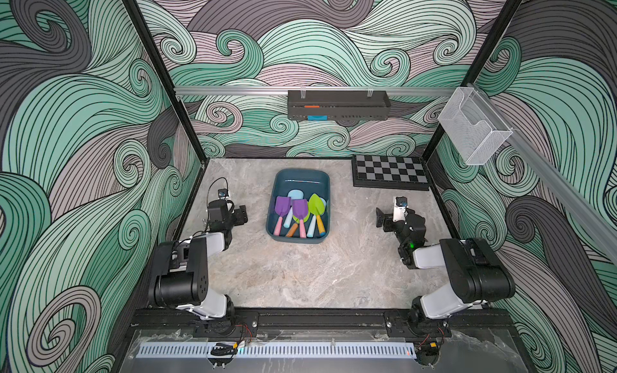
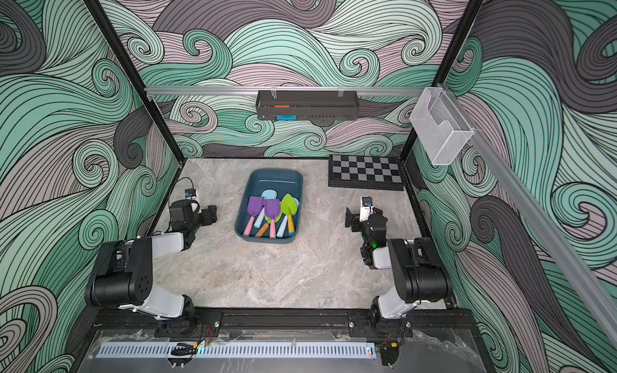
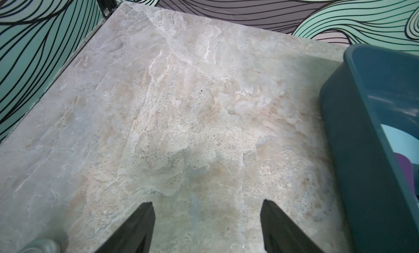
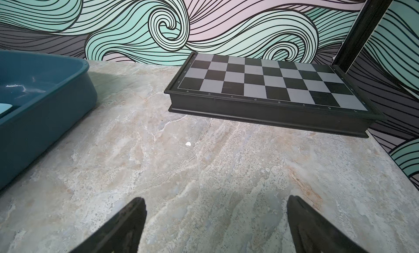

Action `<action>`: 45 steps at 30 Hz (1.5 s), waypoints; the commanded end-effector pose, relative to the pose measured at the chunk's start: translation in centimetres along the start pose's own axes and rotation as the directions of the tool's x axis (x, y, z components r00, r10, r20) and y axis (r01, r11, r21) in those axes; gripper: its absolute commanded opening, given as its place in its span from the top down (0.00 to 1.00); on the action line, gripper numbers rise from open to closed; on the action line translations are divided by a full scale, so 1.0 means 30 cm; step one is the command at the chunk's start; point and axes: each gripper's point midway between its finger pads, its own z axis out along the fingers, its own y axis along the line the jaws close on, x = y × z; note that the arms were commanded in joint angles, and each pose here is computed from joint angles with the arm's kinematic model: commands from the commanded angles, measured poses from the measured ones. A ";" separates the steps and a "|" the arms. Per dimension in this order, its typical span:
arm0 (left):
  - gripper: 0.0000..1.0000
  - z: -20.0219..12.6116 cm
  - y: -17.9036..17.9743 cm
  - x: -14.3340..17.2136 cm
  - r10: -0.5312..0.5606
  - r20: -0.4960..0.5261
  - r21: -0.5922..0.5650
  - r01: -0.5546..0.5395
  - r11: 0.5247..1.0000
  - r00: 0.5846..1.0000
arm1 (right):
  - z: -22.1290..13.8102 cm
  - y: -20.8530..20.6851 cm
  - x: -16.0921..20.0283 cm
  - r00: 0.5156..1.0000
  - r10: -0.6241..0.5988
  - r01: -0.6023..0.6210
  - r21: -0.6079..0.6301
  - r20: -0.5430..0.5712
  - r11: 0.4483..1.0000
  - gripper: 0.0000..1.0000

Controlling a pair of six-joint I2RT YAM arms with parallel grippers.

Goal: Put the shovel into the storage box
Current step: Reset both arms

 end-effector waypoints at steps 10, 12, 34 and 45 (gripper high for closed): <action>0.01 -0.009 -0.059 -0.027 0.069 0.117 0.074 -0.078 0.994 0.991 | 0.001 -0.011 -0.039 0.999 0.012 -0.012 0.012 0.048 1.000 0.01; 0.01 -0.010 -0.054 -0.020 0.066 0.104 0.066 -0.073 0.995 0.992 | 0.002 -0.009 -0.041 0.999 0.013 -0.014 0.010 0.048 1.000 0.01; 0.01 -0.010 -0.054 -0.022 0.062 0.102 0.063 -0.069 0.996 0.993 | -0.098 -0.029 -0.046 0.982 0.017 -0.027 0.047 0.188 0.999 0.01; 0.01 -0.009 -0.053 -0.022 0.067 0.100 0.054 -0.073 0.996 0.993 | -0.101 -0.031 -0.044 0.982 0.018 -0.027 0.050 0.185 0.998 0.01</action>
